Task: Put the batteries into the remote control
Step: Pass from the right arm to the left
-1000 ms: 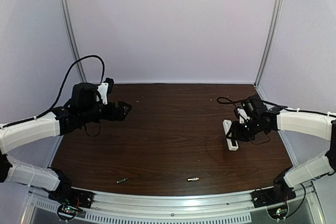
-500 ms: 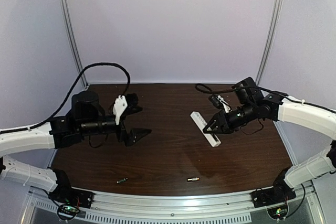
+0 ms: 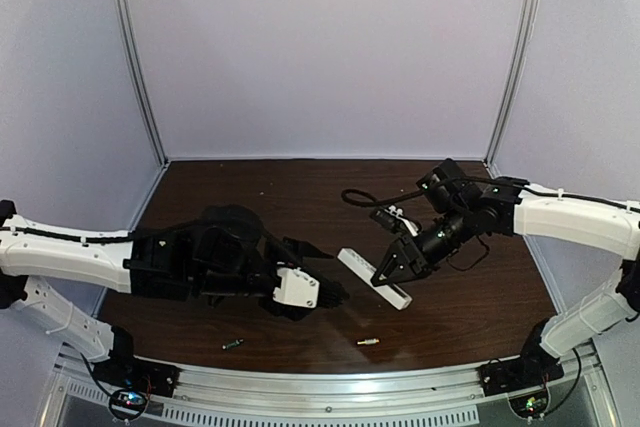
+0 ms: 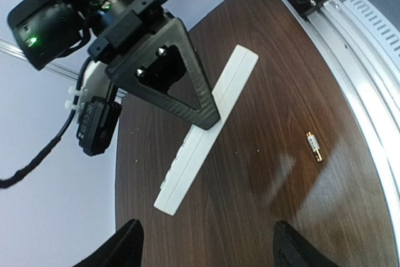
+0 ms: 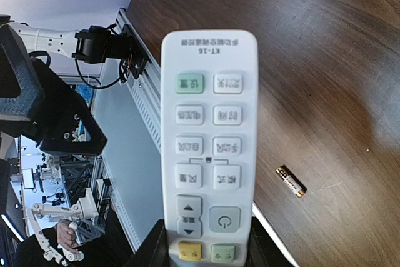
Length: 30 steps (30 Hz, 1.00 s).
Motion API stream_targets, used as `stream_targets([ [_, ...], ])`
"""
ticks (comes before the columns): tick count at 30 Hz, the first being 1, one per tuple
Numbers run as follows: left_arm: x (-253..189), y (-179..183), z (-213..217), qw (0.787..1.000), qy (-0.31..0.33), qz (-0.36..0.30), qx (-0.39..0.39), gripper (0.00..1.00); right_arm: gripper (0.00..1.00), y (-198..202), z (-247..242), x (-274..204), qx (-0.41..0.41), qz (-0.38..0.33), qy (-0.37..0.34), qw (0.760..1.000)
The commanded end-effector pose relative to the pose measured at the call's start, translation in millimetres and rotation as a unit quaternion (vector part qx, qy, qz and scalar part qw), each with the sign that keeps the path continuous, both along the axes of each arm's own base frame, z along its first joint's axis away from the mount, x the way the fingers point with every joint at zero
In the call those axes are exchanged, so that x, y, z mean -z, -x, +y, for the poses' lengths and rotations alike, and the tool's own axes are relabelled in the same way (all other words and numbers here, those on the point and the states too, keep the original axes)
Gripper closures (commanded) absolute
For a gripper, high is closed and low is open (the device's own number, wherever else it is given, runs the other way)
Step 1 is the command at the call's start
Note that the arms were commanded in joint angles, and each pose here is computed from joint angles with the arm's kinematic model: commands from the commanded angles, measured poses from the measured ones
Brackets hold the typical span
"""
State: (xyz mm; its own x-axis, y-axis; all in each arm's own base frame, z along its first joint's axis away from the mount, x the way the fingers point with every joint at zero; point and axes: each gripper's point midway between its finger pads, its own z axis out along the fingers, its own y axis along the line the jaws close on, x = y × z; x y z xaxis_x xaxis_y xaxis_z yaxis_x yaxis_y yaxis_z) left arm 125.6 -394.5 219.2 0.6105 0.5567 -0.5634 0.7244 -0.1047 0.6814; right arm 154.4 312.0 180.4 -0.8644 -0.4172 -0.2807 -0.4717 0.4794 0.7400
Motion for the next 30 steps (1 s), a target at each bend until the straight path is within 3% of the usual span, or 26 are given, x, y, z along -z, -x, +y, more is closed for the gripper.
stream_targets([
  [1,10,-11,-8,0.997,-0.052,-0.063,-0.007,0.27,1.0,13,13,-16,-0.035,0.004,-0.02,0.999],
  [13,40,-5,-24,0.989,-0.112,-0.094,-0.001,0.3,1.0,42,42,-4,-0.084,0.026,-0.011,0.996],
  [25,57,-5,-20,0.986,-0.143,-0.091,0.0,0.68,0.99,43,48,-5,-0.094,0.025,-0.001,0.995],
  [30,47,-6,-20,0.989,-0.123,-0.078,-0.014,0.85,0.7,35,41,-6,-0.091,-0.004,0.04,0.995],
])
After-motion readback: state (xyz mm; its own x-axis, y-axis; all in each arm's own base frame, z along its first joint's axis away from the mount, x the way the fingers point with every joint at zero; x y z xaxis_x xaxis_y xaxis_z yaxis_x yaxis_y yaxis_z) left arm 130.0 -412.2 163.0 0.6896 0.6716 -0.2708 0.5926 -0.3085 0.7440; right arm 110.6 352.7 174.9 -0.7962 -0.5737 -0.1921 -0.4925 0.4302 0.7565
